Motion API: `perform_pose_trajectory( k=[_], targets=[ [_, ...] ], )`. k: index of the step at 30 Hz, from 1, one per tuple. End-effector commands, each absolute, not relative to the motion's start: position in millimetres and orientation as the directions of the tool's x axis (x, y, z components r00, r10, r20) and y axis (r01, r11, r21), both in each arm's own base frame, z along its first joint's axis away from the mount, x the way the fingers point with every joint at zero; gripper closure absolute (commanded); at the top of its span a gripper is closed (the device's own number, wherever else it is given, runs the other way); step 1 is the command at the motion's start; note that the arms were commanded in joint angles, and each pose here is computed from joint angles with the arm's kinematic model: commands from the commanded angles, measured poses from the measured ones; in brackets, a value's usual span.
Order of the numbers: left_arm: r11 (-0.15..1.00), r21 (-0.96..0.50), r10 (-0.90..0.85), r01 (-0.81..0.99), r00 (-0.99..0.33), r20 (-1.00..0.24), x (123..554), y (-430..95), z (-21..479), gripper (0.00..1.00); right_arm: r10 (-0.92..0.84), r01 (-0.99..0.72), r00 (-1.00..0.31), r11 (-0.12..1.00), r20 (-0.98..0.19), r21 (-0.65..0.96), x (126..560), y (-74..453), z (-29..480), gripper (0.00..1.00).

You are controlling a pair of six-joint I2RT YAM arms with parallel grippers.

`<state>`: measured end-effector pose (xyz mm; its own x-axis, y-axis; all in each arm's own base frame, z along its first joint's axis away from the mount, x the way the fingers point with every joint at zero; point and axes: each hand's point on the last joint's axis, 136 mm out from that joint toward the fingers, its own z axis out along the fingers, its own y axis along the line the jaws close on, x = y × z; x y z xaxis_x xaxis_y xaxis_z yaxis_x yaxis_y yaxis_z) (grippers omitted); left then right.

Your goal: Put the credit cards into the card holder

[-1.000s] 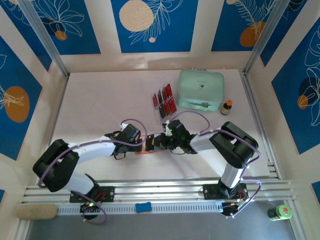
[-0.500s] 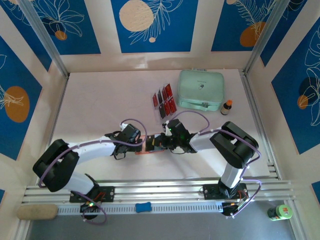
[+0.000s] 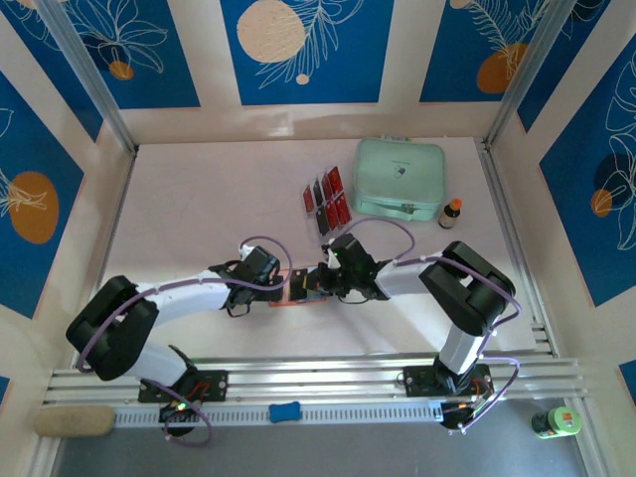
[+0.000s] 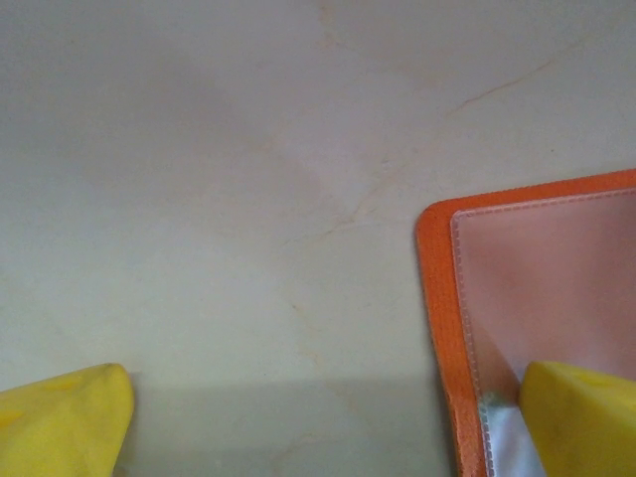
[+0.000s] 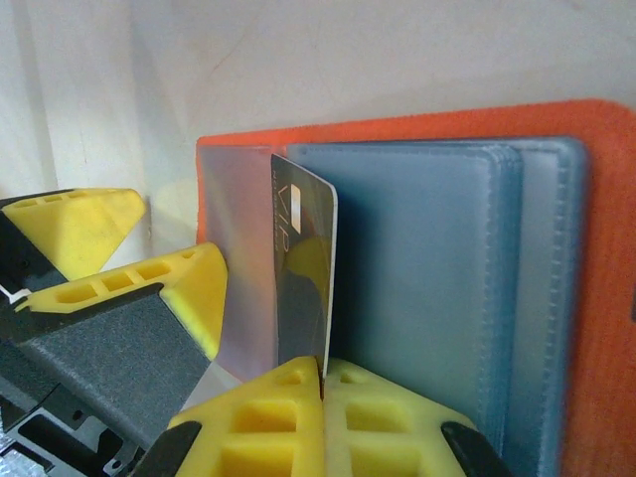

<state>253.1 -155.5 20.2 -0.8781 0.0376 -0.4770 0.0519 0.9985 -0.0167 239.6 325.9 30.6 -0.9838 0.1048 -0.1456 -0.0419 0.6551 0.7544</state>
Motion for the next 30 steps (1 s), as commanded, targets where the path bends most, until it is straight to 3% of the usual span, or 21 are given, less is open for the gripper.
perform_pose_trajectory(
  k=[1,30],
  targets=[
    [0.999,-0.012,0.024,0.033,-0.887,-0.46,252,-152,14,0.0,0.12,0.028,-0.989,0.723,-0.086,0.691,230,308,16,1.0],
    [0.999,-0.03,0.016,0.034,-0.888,-0.46,252,-155,12,0.0,0.069,0.05,-0.998,0.739,-0.001,0.672,225,321,2,0.97]
  ],
)
